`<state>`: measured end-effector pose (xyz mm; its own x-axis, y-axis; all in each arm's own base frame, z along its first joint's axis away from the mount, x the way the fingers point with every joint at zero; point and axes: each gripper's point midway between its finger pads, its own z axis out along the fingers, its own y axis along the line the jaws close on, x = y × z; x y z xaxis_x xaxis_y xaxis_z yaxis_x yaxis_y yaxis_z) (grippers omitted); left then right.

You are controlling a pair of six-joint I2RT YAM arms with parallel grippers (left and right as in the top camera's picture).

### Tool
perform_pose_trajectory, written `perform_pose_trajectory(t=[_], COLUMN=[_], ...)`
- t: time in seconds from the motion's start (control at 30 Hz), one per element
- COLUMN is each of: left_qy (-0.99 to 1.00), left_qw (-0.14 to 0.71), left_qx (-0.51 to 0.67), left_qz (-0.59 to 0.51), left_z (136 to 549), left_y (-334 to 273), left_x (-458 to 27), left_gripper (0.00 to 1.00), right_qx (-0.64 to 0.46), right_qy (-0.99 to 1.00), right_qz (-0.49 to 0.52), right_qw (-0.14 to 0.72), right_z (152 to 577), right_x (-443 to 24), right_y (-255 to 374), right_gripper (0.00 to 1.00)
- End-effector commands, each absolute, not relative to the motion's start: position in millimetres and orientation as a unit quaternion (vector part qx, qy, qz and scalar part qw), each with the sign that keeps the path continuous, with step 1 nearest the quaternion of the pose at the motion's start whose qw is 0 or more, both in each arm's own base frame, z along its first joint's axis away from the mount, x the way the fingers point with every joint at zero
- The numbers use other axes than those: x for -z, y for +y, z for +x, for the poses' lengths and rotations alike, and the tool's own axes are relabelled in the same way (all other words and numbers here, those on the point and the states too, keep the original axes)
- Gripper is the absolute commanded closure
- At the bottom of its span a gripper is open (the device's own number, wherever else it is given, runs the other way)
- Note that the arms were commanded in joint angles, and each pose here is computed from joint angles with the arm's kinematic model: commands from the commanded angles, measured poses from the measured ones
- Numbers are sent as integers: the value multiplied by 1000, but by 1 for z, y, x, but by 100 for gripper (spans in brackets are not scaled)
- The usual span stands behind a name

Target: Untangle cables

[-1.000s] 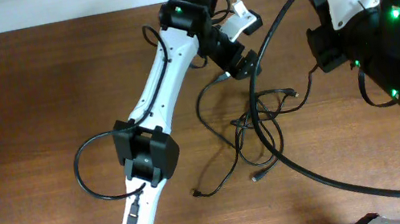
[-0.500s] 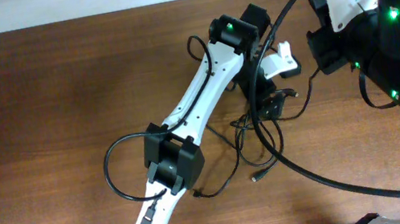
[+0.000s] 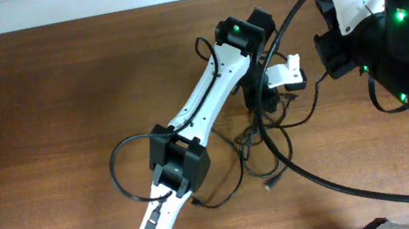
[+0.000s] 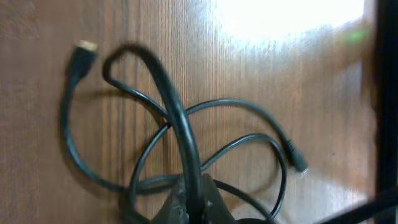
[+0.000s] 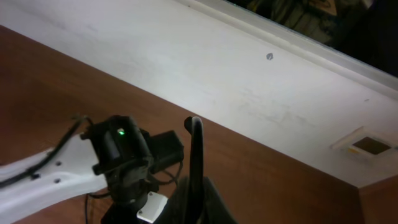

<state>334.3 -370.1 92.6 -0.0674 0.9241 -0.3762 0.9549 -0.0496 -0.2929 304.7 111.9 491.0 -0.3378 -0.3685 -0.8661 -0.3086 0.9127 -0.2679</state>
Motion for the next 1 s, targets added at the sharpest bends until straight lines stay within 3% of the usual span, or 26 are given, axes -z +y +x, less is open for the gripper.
perform_pose_trajectory(t=[0.0,0.13,0.33,0.6,0.8,0.97], left_qy=[706,782,879,928,923,909], left_qw=[1,55,214,270,326,366], left_qx=[233,130,22,-37,-64,-67], left_qz=[669,607,425,253,195,187], left_z=[339,392,461,457,431,408], left_y=[-364,-323,-206,-52,0,4], left_x=[-61,-99,-236,-316,-369,-403], left_gripper=[100,100,100,100,100,100], right_qx=[19,54,96,195,209,133], right_qy=[809,806,751,607,625,716], right_qz=[-201,-167,-14,148,249,196], right_qw=[552,565,653,756,710,657], right_z=[296,294,275,189,232,296], right_x=[-503,-512,-572,-658,-629,-577], right_y=[109,88,6,-80,-127,-119], right_gripper=[96,96,96,96,96,96])
